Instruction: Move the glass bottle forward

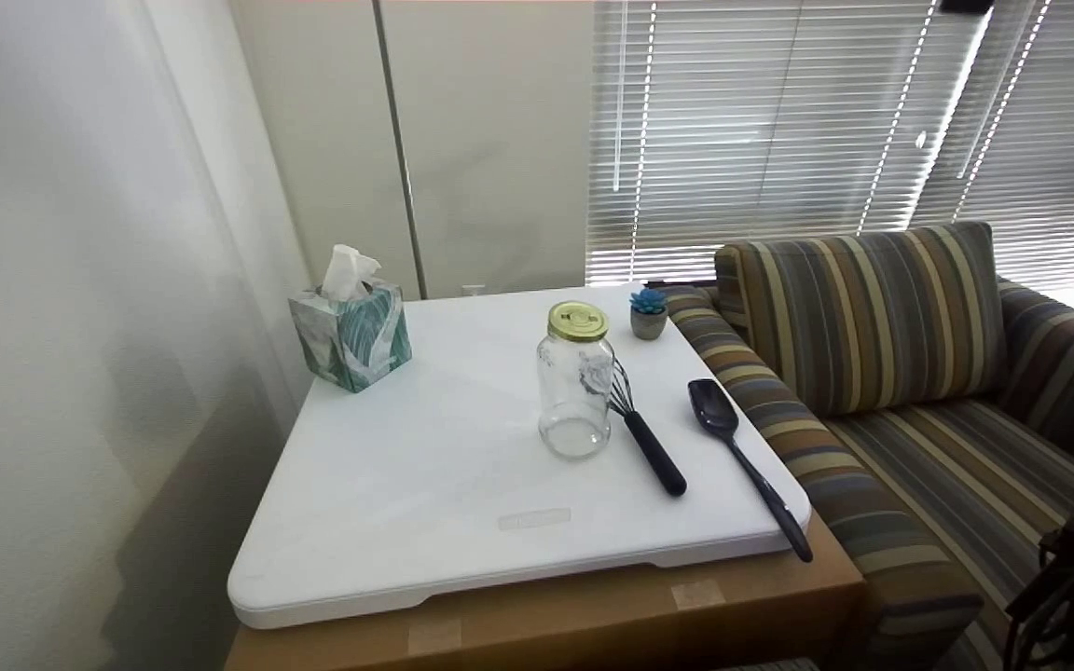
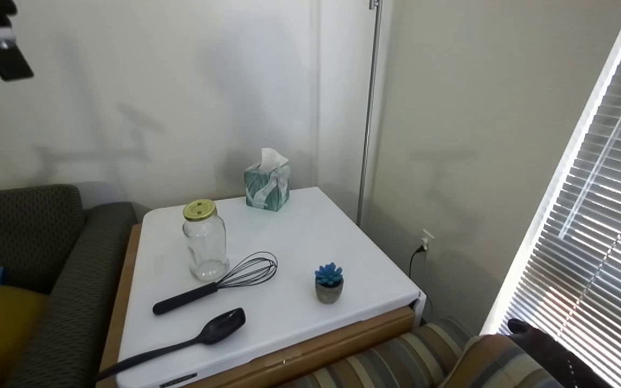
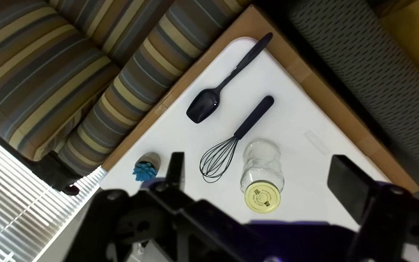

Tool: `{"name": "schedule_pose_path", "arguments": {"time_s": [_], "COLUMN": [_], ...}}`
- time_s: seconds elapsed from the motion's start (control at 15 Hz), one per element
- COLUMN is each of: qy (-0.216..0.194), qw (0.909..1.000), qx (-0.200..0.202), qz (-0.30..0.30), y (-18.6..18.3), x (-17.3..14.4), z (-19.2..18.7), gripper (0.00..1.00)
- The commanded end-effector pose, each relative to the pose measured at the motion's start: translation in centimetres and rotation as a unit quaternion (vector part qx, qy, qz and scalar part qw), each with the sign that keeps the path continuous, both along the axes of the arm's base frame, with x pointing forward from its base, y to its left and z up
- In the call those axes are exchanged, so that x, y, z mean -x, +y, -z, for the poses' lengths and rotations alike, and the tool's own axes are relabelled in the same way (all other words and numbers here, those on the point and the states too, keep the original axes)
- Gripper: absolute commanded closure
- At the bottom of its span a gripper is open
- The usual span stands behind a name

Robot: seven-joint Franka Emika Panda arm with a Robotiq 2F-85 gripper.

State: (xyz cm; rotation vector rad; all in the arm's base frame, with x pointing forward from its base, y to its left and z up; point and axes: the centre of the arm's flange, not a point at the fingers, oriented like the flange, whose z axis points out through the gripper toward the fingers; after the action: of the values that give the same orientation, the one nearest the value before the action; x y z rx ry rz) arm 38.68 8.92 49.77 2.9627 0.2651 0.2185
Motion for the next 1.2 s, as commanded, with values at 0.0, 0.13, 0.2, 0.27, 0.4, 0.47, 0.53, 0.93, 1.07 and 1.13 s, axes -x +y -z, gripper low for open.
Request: {"name": "schedule_pose_path", "arguments": {"time_s": [0.0, 0.13, 0.2, 0.27, 0.4, 0.47, 0.53, 0.93, 1.07, 1.13], "qy": [0.007, 0.013, 0.013, 0.014, 0.028, 0.022, 0.029, -0.007, -0.018, -0.020], "qw": [0.9976, 0.9943, 0.9926, 0.9913, 0.9898, 0.9922, 0.9914, 0.9824, 0.9770, 0.9738], "qx": [-0.042, -0.055, -0.060, -0.063, -0.061, -0.055, -0.054, -0.068, -0.072, -0.072], "qz": [0.055, 0.090, 0.105, 0.115, 0.125, 0.110, 0.115, 0.174, 0.200, 0.215], "y": [-1.2, -1.4, -1.3, -1.2, -0.9, -1.1, -1.0, 1.9, 2.9, 3.4], "x": [-1.7, -2.0, -2.2, -2.3, -2.7, -1.8, -1.9, -3.4, -3.9, -4.1], "z": [5.8, 8.3, 9.5, 10.7, 12.2, 10.3, 11.1, 12.7, 13.7, 14.1], "gripper": [0.00, 0.00, 0.00, 0.00, 0.00, 0.00, 0.00, 0.00, 0.00, 0.00]}}
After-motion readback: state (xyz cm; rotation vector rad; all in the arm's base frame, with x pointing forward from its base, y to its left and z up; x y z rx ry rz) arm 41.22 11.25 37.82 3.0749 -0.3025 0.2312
